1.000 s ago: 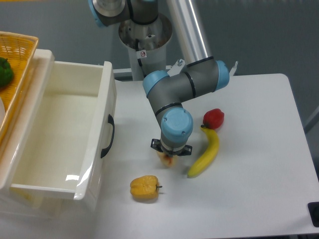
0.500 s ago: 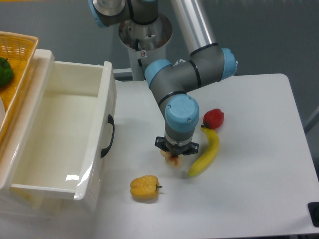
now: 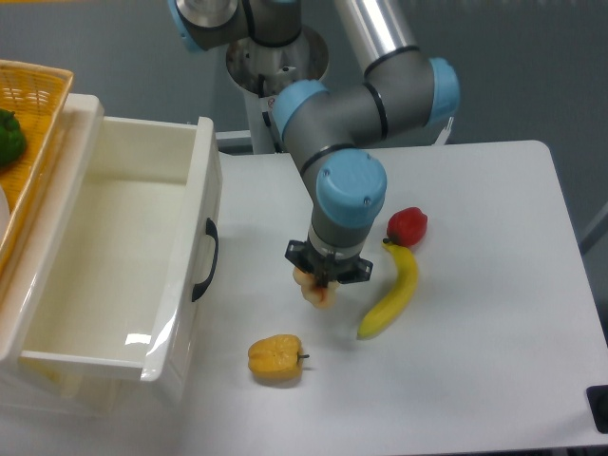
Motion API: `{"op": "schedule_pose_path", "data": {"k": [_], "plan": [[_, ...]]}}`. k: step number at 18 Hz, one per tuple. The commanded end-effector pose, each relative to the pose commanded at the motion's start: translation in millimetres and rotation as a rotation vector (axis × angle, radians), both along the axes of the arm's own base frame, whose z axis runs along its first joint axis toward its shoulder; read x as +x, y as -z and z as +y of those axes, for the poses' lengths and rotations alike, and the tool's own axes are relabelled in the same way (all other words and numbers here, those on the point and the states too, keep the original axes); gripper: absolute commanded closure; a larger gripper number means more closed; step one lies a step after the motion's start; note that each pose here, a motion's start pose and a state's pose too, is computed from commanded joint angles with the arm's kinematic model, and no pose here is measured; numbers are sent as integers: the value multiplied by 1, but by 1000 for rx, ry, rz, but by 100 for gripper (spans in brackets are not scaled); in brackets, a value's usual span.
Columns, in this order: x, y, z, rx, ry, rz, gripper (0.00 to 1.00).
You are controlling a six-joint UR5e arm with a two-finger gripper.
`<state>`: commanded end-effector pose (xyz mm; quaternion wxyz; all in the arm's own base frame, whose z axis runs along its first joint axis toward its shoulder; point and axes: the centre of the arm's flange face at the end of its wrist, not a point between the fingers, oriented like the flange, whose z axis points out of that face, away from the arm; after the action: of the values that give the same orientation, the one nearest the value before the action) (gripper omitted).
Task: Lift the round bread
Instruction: 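Lift the gripped bread roll up off the table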
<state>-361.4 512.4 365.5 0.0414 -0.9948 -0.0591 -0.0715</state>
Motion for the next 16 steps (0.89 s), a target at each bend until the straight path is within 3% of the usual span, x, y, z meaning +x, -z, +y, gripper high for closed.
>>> {"op": "schedule_pose_path", "data": {"k": [5,9,16], "plan": [[11,-27,-5,35,16,9,87],[19,-48,-12,76,187,47,87],[15,-52,-28,63,300,30,87]]}}
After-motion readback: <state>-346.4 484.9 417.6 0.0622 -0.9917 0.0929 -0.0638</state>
